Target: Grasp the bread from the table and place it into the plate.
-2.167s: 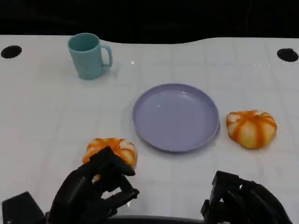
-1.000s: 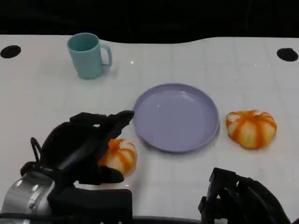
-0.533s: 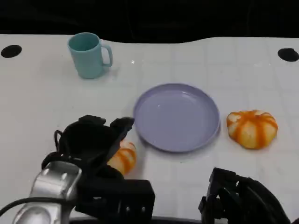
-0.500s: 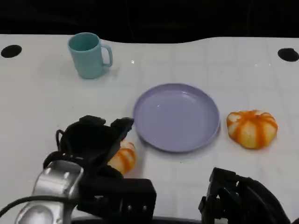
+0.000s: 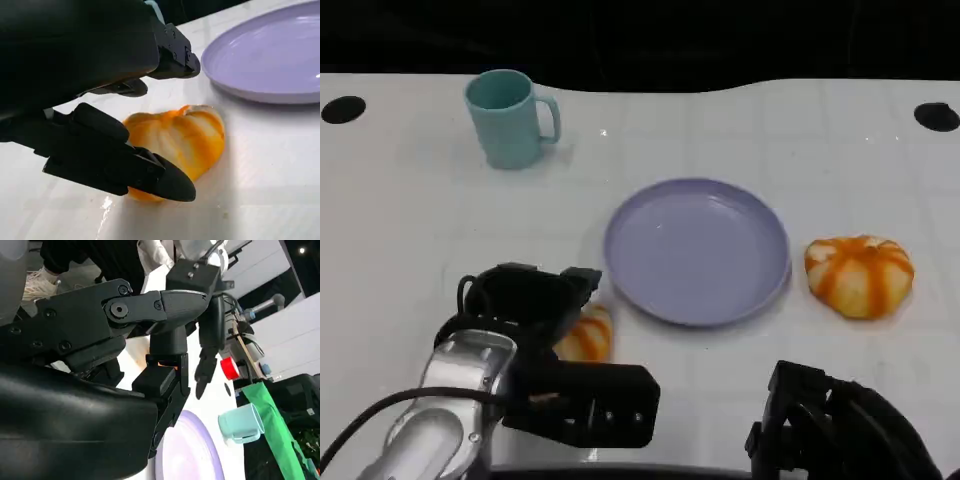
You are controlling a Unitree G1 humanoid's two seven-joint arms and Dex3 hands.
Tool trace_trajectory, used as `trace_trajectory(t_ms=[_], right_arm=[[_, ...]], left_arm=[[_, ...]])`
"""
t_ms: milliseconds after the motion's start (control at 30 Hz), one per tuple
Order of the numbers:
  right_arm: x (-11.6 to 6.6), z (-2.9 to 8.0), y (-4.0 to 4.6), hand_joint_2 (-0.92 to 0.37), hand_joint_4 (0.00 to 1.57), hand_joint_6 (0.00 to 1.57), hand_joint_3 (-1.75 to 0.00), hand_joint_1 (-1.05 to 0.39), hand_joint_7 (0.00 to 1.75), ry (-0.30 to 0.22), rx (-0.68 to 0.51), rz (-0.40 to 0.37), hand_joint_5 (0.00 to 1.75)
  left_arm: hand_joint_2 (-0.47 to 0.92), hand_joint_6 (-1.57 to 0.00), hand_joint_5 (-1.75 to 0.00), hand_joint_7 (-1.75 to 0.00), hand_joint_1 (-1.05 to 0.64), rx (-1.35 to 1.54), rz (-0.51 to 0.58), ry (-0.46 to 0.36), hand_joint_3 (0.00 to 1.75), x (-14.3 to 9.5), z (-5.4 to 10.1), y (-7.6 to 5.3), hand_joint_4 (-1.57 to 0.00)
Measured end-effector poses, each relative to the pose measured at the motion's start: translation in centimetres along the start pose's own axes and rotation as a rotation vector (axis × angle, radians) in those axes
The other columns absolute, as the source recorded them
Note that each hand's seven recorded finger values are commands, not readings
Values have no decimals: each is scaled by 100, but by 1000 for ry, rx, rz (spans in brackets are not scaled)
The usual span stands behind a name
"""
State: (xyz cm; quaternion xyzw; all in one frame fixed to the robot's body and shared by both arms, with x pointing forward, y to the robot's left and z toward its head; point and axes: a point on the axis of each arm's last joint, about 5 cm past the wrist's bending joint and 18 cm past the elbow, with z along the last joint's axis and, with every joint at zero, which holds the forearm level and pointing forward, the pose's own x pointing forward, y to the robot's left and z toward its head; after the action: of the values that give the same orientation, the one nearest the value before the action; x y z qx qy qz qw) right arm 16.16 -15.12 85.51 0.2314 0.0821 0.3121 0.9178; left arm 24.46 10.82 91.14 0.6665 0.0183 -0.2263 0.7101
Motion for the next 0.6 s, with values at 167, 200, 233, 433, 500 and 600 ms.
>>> trace_trajectory(t_ms=[167, 200, 233, 433, 500, 600], right_arm=[[-4, -3, 1, -92, 84, 77, -26, -71, 137, 1, 1, 0, 161], [-6, -4, 1, -92, 84, 77, -26, -71, 137, 1, 1, 0, 161], [-6, -4, 2, -92, 84, 77, -25, -72, 137, 1, 1, 0, 161], [-10, -5, 3, -92, 85, 77, -26, -72, 137, 1, 1, -1, 161], [-13, -6, 3, -92, 85, 77, -26, -72, 137, 1, 1, -2, 161], [-20, -11, 4, -92, 85, 77, -26, -71, 136, 1, 1, -4, 160]], left_arm=[[90, -23, -8, -1, -76, -8, -37, 12, 0, 88, -31, -53, -34], [90, -23, -8, 0, -76, -11, -42, 9, 0, 108, -35, -60, -34], [91, -23, -7, 0, -76, -14, -44, 8, 0, 124, -41, -68, -34], [90, -25, -7, -1, -66, -40, -77, 5, 0, 199, -64, -122, -38], [91, -33, -14, -4, -53, -46, -76, 5, 1, 212, -73, -149, -51], [92, -69, -64, -8, -39, -51, -46, -4, 11, 230, -83, -190, -63]])
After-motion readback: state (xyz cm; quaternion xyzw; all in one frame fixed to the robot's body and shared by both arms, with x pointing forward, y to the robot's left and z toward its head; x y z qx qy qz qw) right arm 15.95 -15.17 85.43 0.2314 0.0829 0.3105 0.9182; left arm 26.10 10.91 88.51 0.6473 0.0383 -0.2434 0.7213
